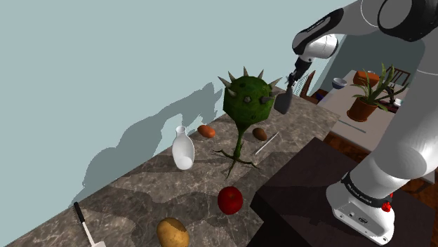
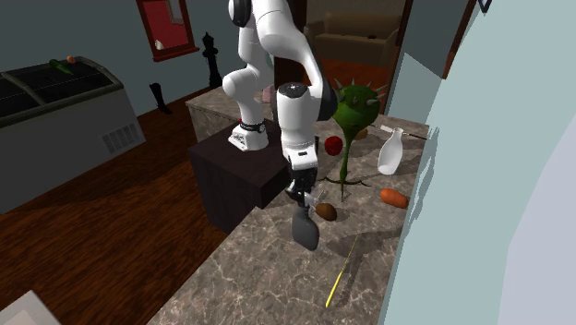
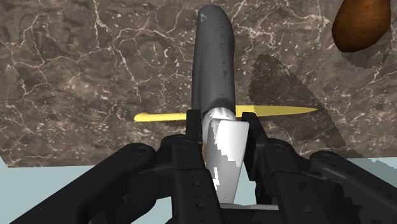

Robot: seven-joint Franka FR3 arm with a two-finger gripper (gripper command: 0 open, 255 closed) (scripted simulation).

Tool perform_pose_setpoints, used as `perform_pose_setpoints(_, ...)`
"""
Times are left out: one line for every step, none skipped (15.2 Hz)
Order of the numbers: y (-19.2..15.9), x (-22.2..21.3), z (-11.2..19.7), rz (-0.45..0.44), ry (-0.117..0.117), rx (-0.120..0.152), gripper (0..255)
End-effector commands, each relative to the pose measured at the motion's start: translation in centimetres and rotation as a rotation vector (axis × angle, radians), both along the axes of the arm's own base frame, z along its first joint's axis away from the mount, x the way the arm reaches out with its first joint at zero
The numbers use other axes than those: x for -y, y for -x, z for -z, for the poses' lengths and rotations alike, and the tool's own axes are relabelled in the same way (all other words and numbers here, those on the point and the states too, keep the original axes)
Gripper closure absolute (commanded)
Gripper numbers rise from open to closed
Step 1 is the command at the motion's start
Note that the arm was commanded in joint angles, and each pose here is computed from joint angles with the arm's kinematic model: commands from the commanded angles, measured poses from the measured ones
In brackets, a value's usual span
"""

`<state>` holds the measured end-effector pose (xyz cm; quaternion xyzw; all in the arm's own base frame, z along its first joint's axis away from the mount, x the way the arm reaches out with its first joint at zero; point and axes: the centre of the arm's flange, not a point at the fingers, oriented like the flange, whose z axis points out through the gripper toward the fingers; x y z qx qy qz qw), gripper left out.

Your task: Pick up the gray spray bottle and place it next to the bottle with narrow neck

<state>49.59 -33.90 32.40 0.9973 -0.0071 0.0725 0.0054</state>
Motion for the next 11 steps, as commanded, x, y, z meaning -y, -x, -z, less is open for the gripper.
perform_pose_setpoints(-0.1,0.0,-1.1,0.000,0.000,0.000,255)
perform_pose_setpoints(-0.1,0.0,-1.7,0.000,0.000,0.000,255)
perform_pose_setpoints(-0.1,0.0,-2.2,0.000,0.000,0.000,255)
perform_pose_setpoints(-0.1,0.0,-2.7,0.000,0.000,0.000,255)
perform_pose_setpoints(-0.1,0.0,-3.3,0.000,0.000,0.000,255)
perform_pose_setpoints(-0.1,0.0,-3.8,0.000,0.000,0.000,255)
perform_pose_setpoints(-0.1,0.0,-4.3,0.000,0.000,0.000,255)
perform_pose_setpoints(-0.1,0.0,-4.8,0.000,0.000,0.000,255)
perform_pose_setpoints(-0.1,0.0,-5.4,0.000,0.000,0.000,255)
perform_pose_setpoints(-0.1,0.0,-5.9,0.000,0.000,0.000,255)
perform_pose_setpoints(-0.1,0.0,-6.4,0.000,0.000,0.000,255)
